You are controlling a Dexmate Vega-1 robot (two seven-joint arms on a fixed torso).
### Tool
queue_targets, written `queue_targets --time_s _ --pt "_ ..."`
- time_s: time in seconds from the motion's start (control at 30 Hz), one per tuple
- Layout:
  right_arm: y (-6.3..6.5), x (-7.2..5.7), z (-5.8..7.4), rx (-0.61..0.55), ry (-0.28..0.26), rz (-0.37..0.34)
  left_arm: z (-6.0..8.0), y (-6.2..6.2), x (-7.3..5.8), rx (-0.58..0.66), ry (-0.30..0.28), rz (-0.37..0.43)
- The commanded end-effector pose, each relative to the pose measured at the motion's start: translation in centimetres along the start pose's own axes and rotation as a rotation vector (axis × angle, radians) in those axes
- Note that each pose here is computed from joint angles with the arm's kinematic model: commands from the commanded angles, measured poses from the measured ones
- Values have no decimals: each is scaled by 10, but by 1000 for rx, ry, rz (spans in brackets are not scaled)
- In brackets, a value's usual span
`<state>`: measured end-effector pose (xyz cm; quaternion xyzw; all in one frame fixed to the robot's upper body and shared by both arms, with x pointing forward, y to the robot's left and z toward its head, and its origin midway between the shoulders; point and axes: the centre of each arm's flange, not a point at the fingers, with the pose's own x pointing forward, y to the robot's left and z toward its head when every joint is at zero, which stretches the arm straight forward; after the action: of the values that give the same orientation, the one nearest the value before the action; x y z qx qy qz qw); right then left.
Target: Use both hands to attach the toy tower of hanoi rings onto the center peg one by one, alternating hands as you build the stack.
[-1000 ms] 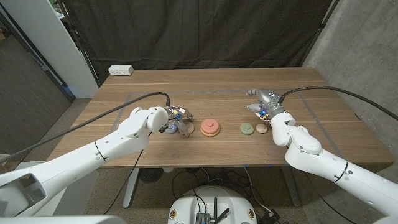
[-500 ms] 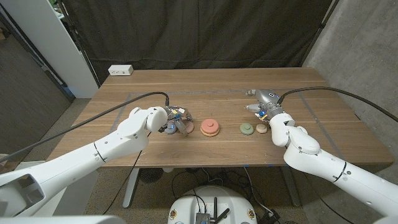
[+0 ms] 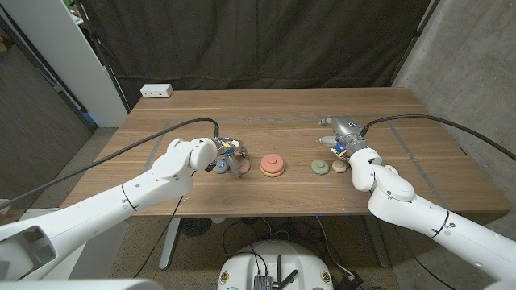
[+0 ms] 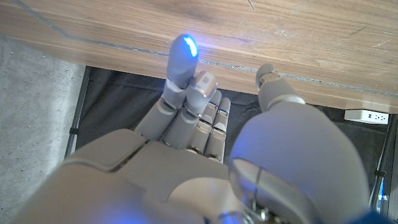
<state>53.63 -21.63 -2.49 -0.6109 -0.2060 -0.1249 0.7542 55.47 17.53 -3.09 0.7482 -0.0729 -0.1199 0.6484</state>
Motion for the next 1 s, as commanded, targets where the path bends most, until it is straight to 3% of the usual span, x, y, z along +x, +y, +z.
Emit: queue_targets --time_s 0.03,0.63,1.0 --pt "1 0 0 9 -3 0 4 -2 2 11 -1 -6" --pt "3 -3 2 8 -1 2 6 -5 3 -21 -14 19" --pt "0 -1 5 3 -9 -5 7 0 2 -40 -27 51"
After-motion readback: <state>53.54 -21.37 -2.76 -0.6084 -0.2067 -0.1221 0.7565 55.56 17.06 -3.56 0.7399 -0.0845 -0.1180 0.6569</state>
